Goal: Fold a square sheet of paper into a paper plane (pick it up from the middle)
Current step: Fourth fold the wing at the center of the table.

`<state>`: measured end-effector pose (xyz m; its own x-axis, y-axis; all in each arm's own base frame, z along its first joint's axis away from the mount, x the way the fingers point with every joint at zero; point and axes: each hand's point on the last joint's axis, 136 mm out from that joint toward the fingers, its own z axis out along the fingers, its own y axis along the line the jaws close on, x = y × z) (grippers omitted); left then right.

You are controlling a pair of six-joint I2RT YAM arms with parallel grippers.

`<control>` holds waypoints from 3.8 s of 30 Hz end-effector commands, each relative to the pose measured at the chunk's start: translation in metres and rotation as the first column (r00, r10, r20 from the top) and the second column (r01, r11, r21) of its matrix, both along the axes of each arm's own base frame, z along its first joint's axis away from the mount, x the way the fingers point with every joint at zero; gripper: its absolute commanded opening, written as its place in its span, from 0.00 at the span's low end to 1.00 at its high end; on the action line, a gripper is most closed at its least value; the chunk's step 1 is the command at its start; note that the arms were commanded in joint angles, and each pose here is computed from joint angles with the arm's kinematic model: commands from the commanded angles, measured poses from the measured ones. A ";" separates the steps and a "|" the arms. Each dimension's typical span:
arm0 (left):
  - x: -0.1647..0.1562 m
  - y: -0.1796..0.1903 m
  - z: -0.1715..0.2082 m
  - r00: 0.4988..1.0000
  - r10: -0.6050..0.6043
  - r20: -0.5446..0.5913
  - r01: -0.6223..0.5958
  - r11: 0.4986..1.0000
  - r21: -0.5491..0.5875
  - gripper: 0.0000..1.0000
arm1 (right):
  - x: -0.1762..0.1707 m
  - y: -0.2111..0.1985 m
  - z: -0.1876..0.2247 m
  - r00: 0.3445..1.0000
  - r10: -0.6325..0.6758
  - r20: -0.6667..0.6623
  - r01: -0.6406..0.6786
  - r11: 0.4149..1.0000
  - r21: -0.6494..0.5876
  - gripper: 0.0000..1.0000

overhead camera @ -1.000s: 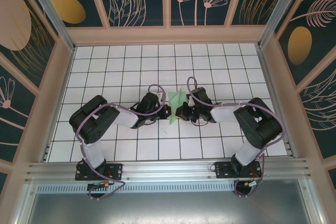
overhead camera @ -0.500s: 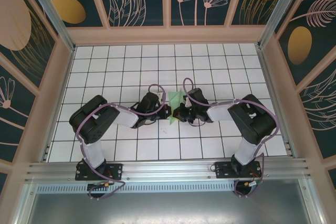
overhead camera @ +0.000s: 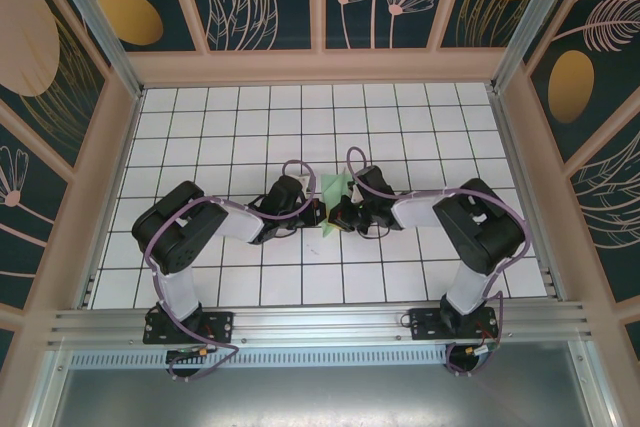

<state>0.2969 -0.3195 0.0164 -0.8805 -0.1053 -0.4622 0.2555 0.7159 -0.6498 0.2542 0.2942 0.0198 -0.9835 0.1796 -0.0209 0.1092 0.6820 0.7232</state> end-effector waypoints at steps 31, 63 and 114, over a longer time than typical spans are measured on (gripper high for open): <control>-0.009 0.035 -0.055 0.993 0.076 -0.092 -0.058 0.981 0.185 0.00 | -0.019 0.004 -0.028 0.999 -0.009 -0.041 0.009 1.000 -0.015 0.05; -0.008 0.032 -0.050 0.994 0.071 -0.088 -0.055 0.983 0.172 0.00 | -0.026 0.013 -0.011 1.000 -0.007 -0.025 0.009 0.996 0.093 0.05; -0.007 0.028 -0.059 0.991 0.047 -0.125 -0.019 0.977 0.214 0.00 | 0.097 -0.031 0.019 0.991 -0.086 0.099 0.082 0.996 0.047 0.05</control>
